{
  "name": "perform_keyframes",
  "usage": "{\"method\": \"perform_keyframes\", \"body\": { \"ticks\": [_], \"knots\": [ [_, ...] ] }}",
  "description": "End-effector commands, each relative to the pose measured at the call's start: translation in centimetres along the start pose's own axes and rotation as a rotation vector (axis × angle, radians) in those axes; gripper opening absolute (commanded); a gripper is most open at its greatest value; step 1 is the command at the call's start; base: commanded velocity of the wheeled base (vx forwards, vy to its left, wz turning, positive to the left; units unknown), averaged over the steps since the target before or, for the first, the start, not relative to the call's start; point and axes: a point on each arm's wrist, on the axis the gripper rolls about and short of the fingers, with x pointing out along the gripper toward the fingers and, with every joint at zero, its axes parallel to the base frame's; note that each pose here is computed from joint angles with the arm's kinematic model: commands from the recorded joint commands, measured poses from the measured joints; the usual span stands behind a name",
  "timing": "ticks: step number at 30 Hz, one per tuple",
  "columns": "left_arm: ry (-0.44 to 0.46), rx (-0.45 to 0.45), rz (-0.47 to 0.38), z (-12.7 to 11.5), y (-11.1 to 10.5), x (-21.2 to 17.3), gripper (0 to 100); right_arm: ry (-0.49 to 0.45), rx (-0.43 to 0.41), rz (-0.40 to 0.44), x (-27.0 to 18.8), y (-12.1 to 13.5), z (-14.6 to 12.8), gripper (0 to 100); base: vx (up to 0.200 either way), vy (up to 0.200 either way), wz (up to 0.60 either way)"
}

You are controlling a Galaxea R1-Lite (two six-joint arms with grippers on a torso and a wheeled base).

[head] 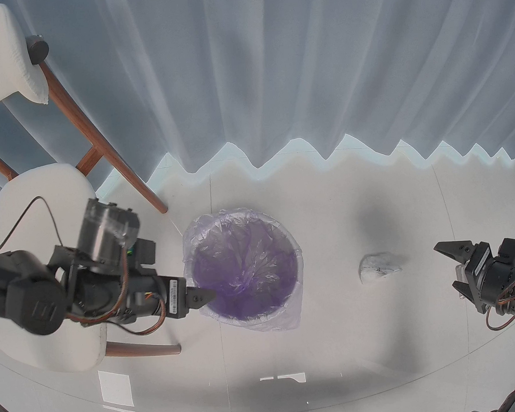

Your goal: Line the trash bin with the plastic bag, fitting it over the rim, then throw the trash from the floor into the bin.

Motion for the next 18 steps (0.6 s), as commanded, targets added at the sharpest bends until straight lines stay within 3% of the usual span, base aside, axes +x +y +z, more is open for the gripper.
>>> {"method": "perform_keyframes", "body": {
  "ticks": [1,8,11,12,14,18],
  "knots": [
    [-0.154,-0.042,-0.061,-2.6,0.8,-6.4,100,0.046,-0.042,-0.019,0.1,-0.7,-1.0,100,0.000,0.000,0.00],
    [-0.223,-0.134,-0.085,-3.2,1.3,-8.0,100,0.067,-0.063,-0.049,1.0,-0.7,-1.2,100,0.000,0.000,0.00],
    [-0.237,-0.267,-0.149,-3.1,1.4,-9.0,100,0.077,-0.085,-0.066,1.9,-0.6,-1.1,100,0.000,0.000,0.00],
    [-0.237,-0.267,-0.149,-3.1,1.4,-9.0,100,0.077,-0.085,-0.066,1.9,-0.6,-1.1,100,0.000,0.000,0.00],
    [-0.218,-0.377,-0.179,-4.0,2.1,-9.5,100,0.085,-0.101,-0.074,3.1,-0.1,-0.8,100,0.000,0.000,0.00],
    [-0.210,-0.380,-0.206,-5.1,2.6,-10.0,100,0.094,-0.130,-0.090,4.6,0.5,-0.6,100,0.000,0.000,0.00]
  ]
}}
